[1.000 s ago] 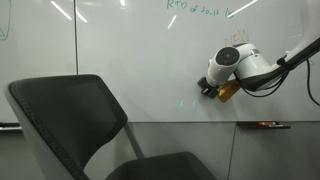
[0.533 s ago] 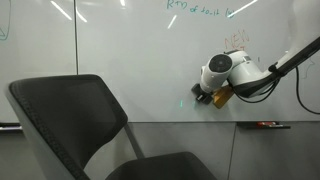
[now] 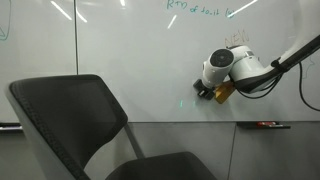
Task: Use the eraser from the seat to wipe the whiteboard.
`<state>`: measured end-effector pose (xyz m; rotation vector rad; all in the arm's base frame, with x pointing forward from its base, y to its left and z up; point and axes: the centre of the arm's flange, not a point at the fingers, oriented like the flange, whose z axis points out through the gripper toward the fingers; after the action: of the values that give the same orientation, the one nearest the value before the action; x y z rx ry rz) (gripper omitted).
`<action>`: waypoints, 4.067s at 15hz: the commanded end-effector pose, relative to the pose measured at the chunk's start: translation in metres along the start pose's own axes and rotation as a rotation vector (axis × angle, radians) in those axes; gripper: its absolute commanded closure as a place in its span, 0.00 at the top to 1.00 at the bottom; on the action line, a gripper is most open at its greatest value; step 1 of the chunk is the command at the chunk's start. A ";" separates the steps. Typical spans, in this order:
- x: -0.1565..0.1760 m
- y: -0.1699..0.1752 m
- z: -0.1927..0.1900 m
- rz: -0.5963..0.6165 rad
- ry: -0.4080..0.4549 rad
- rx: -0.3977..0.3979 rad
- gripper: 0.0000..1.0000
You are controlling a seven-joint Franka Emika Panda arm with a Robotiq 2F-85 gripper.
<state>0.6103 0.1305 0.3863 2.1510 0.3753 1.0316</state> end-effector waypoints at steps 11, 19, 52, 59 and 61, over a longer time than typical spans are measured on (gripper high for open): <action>0.045 0.057 -0.005 -0.028 0.067 -0.101 0.33; 0.054 -0.002 -0.016 -0.112 0.090 -0.009 0.33; -0.010 0.069 -0.049 0.008 -0.214 0.239 0.33; -0.037 0.041 -0.110 0.019 -0.343 0.510 0.33; -0.048 0.022 -0.121 -0.013 -0.356 0.570 0.33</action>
<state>0.5179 0.1369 0.4275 2.7234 0.4748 0.6044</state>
